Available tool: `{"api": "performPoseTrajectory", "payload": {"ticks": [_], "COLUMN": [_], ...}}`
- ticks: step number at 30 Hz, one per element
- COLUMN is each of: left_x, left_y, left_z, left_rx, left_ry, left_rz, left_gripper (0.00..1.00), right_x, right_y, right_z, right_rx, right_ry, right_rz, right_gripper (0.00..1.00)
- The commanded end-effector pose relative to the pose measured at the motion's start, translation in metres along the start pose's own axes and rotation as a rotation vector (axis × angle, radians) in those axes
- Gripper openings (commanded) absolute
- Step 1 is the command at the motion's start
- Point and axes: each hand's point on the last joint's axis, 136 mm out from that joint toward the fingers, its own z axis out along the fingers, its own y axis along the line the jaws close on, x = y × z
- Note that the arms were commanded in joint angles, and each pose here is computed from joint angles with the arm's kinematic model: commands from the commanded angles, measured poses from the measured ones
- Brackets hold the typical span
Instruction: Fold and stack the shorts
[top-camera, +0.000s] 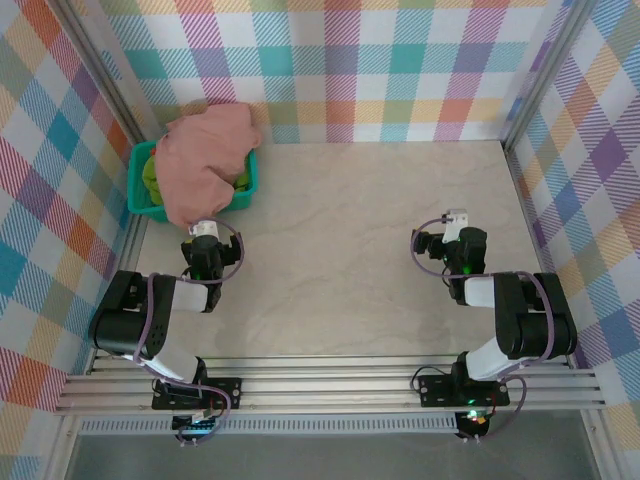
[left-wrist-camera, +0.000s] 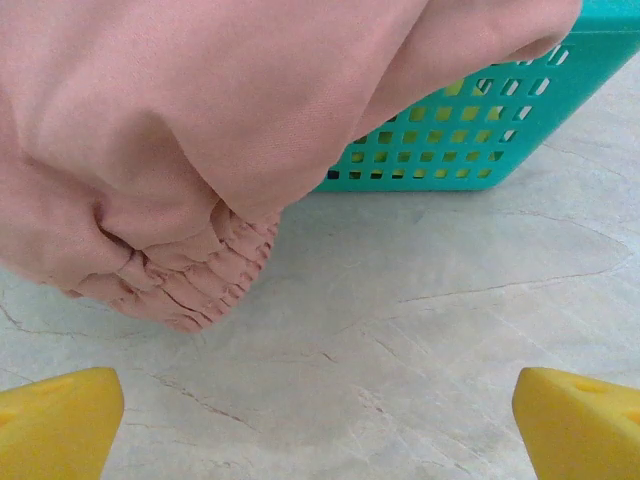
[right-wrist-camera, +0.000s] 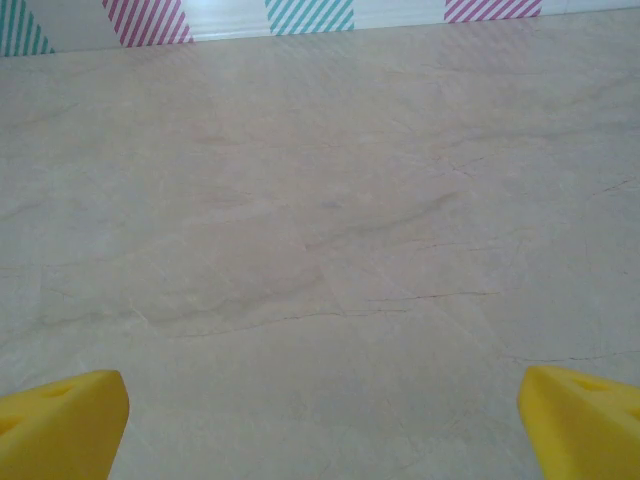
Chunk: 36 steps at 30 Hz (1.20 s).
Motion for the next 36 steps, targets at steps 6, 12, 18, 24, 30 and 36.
{"api": "performPoseTrajectory", "payload": {"ticks": [6,12,18,24,30,36], "left_x": [-0.009,-0.008,-0.008,-0.017,-0.048,-0.09], "left_y": [0.001,0.001,0.001,0.003,0.015,0.021], "left_z": [0.002,0.002,0.003,-0.004,-0.047,-0.121], "left_rx": [0.005,0.005,0.005,-0.001,-0.04,0.003], "left_ry": [-0.018,-0.017,-0.015,-0.033,-0.01,-0.001], "left_rz": [-0.006,-0.005,-0.004,-0.011,-0.069,-0.263], "left_gripper": [1.0,1.0,1.0,1.0,1.0,1.0], "right_x": [-0.001,-0.001,-0.002,-0.017,-0.045,-0.059], "right_y": [-0.003,-0.003,-0.003,-0.004,0.005,0.024], "right_z": [0.002,0.002,0.002,-0.01,-0.052,-0.089], "right_rx": [0.007,0.008,0.007,0.035,0.026,-0.042], "right_ry": [-0.002,0.0,-0.005,-0.023,-0.028,-0.007], "right_rz": [0.002,0.002,0.0,0.008,0.074,0.172], "right_gripper": [1.0,1.0,0.99,1.0,0.99,0.99]}}
